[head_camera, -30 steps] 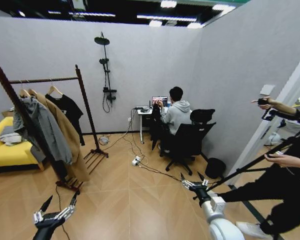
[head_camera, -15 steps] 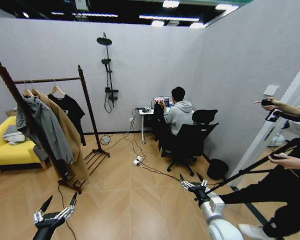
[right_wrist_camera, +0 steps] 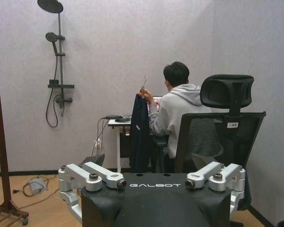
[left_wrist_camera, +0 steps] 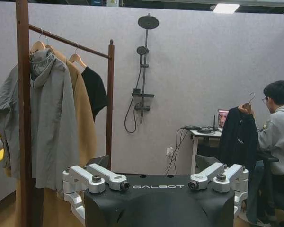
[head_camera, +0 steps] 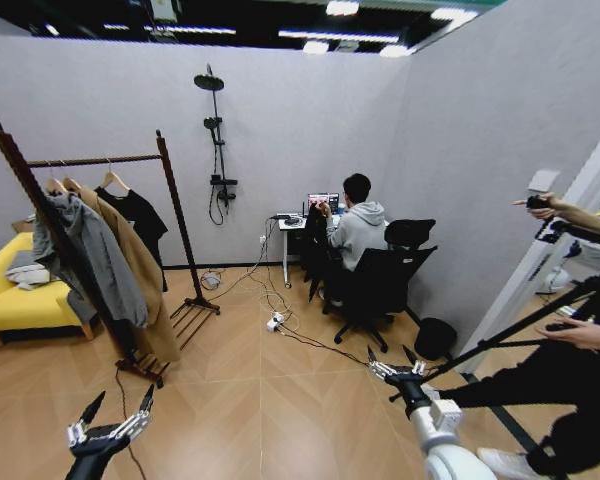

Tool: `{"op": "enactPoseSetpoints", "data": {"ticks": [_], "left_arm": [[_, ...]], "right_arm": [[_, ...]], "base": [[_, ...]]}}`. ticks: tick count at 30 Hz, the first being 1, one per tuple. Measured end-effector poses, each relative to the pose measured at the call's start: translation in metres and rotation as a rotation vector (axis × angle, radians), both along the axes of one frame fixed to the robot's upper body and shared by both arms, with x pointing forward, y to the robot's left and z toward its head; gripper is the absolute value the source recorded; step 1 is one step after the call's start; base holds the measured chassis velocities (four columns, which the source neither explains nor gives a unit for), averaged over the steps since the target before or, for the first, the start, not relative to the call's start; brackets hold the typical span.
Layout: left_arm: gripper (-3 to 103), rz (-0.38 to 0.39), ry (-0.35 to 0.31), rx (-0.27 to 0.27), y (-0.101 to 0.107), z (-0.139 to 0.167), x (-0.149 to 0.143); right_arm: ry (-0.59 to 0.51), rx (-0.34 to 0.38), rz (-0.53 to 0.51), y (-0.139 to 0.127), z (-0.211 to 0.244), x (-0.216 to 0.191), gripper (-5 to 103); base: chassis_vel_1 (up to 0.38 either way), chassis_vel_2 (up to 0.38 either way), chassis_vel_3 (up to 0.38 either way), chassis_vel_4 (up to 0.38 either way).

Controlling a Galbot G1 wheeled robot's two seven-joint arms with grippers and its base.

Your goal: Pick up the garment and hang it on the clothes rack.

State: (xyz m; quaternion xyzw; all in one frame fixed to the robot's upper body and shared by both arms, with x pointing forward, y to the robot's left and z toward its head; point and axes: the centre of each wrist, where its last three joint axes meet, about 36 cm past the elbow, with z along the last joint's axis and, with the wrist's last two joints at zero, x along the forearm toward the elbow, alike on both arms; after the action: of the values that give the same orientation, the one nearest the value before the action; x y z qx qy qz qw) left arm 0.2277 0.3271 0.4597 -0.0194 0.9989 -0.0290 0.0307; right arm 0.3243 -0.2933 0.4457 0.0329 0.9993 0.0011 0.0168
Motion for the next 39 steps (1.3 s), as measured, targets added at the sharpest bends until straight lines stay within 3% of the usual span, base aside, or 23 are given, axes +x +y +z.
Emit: {"op": "enactPoseSetpoints", "data": {"ticks": [12,20,32,39], "left_arm": [[100,0.0,0.0,0.0,0.0,0.0,0.0],[100,0.0,0.0,0.0,0.0,0.0,0.0],[100,0.0,0.0,0.0,0.0,0.0,0.0],[100,0.0,0.0,0.0,0.0,0.0,0.0]], "right_arm": [[-0.038,-0.007,0.061,-0.007,0.018,-0.022,100],[-0.065,-0.03,0.02,-0.031,0.035,-0.03,100],[-0.1,-0.024,-0.017,-0.03,0.05,-0.029,100],[-0.116,-0.094,0.022,-0.041,0.063,-0.025,100]], "base": [[0.0,0.0,0.0,0.0],[0.0,0.0,0.0,0.0],[0.0,0.0,0.0,0.0],[0.0,0.0,0.0,0.0]]}}
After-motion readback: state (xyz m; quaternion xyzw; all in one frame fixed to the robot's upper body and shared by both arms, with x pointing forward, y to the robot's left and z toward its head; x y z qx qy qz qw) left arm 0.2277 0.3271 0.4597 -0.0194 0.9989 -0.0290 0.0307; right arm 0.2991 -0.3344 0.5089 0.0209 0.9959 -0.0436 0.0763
